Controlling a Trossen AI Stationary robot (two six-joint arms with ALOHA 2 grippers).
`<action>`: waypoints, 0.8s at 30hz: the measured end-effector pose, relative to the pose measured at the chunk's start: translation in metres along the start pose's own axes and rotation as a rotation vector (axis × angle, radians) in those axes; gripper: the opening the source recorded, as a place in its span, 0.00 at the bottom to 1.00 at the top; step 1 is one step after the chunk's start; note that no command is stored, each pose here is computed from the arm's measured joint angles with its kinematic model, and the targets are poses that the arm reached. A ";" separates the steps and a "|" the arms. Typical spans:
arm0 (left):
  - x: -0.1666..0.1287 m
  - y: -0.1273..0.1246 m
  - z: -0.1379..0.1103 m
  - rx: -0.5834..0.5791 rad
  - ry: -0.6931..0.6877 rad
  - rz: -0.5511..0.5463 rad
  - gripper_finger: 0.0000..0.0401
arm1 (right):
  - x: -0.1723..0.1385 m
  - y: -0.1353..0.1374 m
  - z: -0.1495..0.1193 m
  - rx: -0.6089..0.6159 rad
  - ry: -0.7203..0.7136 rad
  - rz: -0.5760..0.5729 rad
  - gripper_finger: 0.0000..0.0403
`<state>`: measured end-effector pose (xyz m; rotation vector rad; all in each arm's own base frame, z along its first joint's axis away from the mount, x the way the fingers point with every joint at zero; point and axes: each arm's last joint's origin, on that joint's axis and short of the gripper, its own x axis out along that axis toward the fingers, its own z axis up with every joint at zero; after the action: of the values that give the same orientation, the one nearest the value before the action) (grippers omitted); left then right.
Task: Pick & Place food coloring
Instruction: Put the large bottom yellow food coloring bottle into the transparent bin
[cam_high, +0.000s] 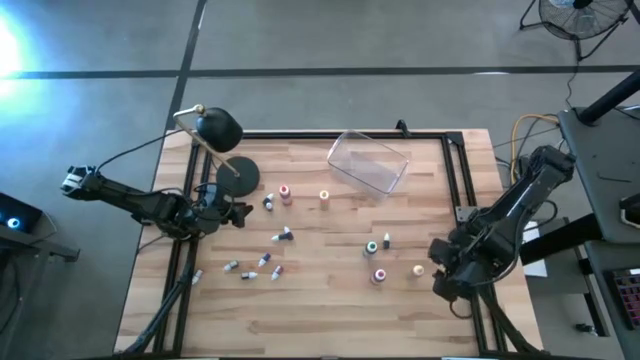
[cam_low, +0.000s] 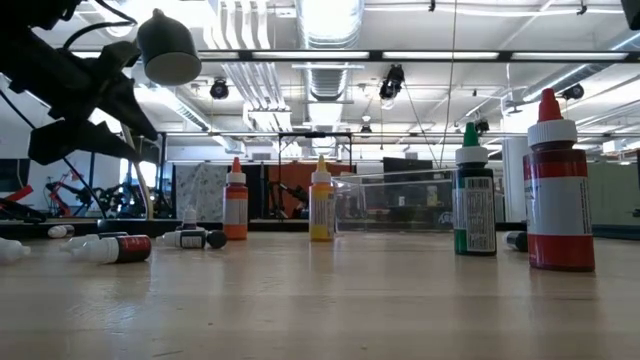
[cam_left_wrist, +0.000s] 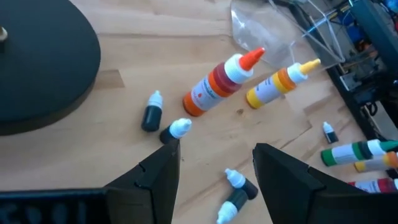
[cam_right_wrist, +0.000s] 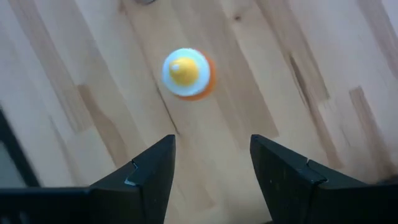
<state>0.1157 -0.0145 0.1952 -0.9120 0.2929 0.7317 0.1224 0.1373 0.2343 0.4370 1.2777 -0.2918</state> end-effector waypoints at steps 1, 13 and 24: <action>0.000 0.000 0.000 0.005 -0.007 0.002 0.44 | 0.003 0.002 0.000 -0.036 0.004 -0.012 0.50; 0.003 0.004 -0.001 0.084 -0.075 0.040 0.44 | 0.015 0.035 0.010 -0.075 0.024 -0.088 0.50; 0.004 0.007 -0.003 0.091 -0.069 0.047 0.44 | 0.023 0.034 0.029 -0.104 0.029 -0.129 0.50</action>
<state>0.1146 -0.0124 0.1869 -0.7944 0.2849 0.7851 0.1688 0.1542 0.2237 0.2713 1.3451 -0.3266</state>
